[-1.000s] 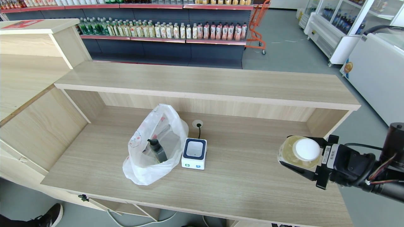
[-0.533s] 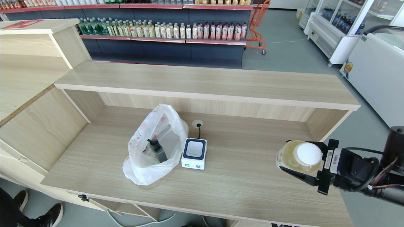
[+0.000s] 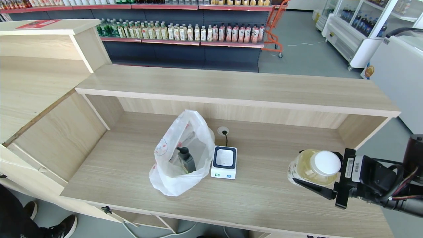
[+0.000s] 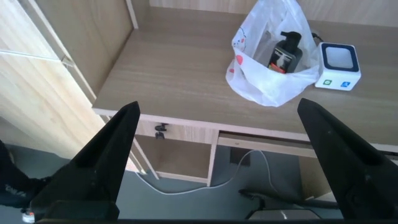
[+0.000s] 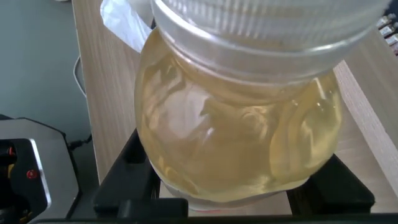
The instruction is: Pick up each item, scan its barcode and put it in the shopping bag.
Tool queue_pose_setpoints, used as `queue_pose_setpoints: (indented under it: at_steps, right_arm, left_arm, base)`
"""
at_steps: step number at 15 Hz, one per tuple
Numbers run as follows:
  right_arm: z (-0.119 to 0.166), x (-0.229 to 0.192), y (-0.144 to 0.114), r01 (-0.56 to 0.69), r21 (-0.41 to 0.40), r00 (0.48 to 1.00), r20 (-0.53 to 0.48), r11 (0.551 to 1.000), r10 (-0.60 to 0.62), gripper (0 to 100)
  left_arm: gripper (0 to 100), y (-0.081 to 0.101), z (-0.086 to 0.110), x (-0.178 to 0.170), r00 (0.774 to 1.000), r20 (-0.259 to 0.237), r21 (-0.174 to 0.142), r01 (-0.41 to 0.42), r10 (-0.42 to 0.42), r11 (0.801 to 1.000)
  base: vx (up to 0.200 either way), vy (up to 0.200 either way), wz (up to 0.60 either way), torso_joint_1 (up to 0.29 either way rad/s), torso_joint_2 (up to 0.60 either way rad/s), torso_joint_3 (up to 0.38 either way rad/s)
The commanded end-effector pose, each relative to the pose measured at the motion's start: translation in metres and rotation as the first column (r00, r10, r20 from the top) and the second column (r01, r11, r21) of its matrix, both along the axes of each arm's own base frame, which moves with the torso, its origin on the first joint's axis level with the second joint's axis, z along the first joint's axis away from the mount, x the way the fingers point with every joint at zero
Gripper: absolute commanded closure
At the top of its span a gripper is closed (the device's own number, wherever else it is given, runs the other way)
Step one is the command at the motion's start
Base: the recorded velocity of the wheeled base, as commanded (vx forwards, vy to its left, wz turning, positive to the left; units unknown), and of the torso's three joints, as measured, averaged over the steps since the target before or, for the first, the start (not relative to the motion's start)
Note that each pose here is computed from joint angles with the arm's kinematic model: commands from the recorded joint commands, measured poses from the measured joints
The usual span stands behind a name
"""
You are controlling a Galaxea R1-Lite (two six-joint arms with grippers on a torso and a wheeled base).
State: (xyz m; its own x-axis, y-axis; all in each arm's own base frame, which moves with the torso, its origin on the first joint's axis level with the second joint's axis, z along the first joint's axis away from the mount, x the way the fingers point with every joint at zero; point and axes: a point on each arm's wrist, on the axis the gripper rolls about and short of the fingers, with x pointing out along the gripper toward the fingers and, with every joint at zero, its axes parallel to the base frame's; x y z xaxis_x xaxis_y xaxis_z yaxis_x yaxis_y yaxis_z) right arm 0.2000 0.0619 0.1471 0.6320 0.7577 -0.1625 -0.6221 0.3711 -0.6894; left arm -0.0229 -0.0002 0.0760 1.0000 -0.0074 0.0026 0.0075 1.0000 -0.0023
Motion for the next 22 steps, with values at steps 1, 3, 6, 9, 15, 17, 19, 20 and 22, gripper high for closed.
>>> queue_pose_setpoints:
  at_steps: [1, 3, 6, 9, 15, 17, 19, 20, 22]
  right_arm:
    - [0.000, 0.000, 0.000, 0.001, 0.000, 1.000, 0.002, 1.000, -0.001, 100]
    - [0.000, 0.000, -0.002, 0.004, 0.003, 1.000, -0.003, 1.000, -0.004, 100]
    - [-0.001, 0.000, -0.003, 0.005, 0.016, 1.000, -0.021, 1.000, -0.004, 100]
    - [-0.003, 0.000, -0.004, 0.006, 0.020, 0.999, -0.034, 1.000, -0.006, 100]
    - [-0.012, -0.001, -0.009, 0.016, 0.025, 0.996, -0.090, 1.000, -0.013, 100]
    - [-0.018, -0.001, -0.010, 0.027, 0.046, 0.989, -0.148, 0.999, -0.020, 100]
    - [-0.024, 0.001, -0.009, 0.045, 0.079, 0.974, -0.225, 0.996, -0.026, 100]
    - [-0.027, 0.004, -0.009, 0.053, 0.084, 0.968, -0.251, 0.995, -0.030, 100]
    - [-0.034, 0.010, -0.008, 0.056, 0.079, 0.959, -0.283, 0.995, -0.032, 100]
  left_arm:
    - [0, 0.000, 0.000, 0.000, 1.000, 0.001, 0.001, 0.000, 0.000, 1.000]
    - [0, 0.000, 0.000, 0.000, 1.000, 0.001, -0.001, 0.000, 0.000, 1.000]
    - [0, 0.000, 0.000, 0.000, 1.000, 0.000, -0.002, -0.001, 0.001, 1.000]
    - [0, 0.000, 0.000, 0.000, 1.000, 0.001, -0.001, 0.000, 0.000, 1.000]
    - [0, 0.000, 0.000, 0.000, 1.000, 0.001, -0.001, 0.000, 0.000, 1.000]
    - [0, 0.000, 0.000, 0.000, 1.000, 0.000, -0.004, -0.001, 0.001, 1.000]
    - [0, 0.000, 0.000, 0.000, 1.000, 0.000, -0.004, -0.001, 0.001, 1.000]
    - [0, 0.000, 0.000, 0.000, 1.000, 0.000, -0.004, -0.001, 0.001, 1.000]
    - [0, 0.000, 0.000, 0.000, 1.000, 0.000, -0.004, -0.001, 0.001, 1.000]
  base:
    - [0.000, 0.200, 0.00, 0.002, 0.00, 0.002]
    - [0.000, 0.200, 0.00, 0.002, 0.00, 0.002]
    - [0.000, 0.000, 0.00, 0.000, 0.00, 0.000]
    - [0.067, 0.000, 0.00, 0.002, 0.00, -0.001]
    - [0.200, 0.000, 0.00, -0.002, 0.00, 0.003]
    - [0.200, 0.000, 0.00, 0.024, 0.01, -0.002]
    - [0.000, 0.000, 0.00, 0.000, 0.00, 0.000]
    - [0.000, 0.000, 0.00, 0.000, 0.00, 0.000]
    - [0.000, 0.000, 0.00, 0.000, 0.00, 0.000]
